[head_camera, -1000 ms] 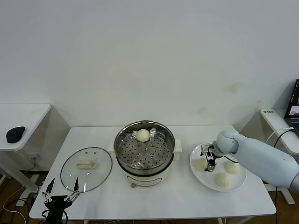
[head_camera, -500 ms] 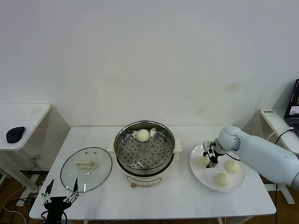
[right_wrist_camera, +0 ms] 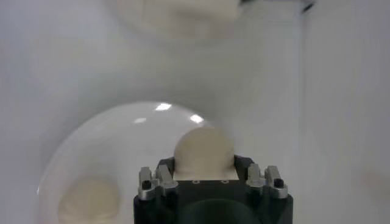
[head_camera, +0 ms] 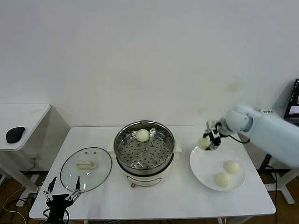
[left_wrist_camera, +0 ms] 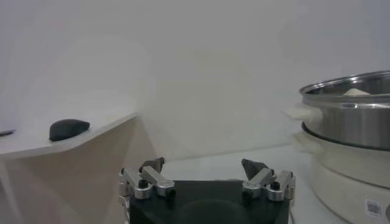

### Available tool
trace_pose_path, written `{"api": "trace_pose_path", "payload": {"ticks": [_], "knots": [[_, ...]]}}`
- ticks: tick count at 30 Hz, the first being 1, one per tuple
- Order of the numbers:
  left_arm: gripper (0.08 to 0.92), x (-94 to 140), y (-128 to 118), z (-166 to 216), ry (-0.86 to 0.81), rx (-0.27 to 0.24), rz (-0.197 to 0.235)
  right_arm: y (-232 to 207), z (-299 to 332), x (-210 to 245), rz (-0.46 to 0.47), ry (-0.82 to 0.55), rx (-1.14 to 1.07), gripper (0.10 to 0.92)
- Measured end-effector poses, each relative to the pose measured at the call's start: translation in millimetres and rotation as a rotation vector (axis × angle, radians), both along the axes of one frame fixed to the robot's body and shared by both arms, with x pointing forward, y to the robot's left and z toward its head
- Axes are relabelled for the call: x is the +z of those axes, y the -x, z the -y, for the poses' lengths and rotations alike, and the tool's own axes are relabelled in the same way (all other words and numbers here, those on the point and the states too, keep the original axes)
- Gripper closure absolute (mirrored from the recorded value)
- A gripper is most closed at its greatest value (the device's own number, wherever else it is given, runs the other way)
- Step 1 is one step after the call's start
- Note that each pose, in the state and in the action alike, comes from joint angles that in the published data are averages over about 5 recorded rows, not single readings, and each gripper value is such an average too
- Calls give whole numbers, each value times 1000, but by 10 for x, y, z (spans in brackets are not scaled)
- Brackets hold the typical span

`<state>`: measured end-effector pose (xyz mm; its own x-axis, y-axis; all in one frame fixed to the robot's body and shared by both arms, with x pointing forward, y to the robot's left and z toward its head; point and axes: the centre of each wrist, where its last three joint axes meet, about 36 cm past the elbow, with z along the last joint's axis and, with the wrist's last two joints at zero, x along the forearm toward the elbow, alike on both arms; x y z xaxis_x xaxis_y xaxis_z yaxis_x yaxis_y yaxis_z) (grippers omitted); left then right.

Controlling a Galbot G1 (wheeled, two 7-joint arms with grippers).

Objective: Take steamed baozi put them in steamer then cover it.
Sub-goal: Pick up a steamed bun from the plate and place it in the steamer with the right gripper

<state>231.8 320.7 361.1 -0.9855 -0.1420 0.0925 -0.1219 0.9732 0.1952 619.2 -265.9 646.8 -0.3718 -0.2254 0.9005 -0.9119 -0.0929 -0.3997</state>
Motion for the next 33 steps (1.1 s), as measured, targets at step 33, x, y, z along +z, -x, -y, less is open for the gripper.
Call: {"api": "trace_pose_path", "payload": {"ticks": [33], "knots": [[177, 9, 37, -55, -8, 10, 16, 50, -2830, -432, -123, -63, 63, 403]]}}
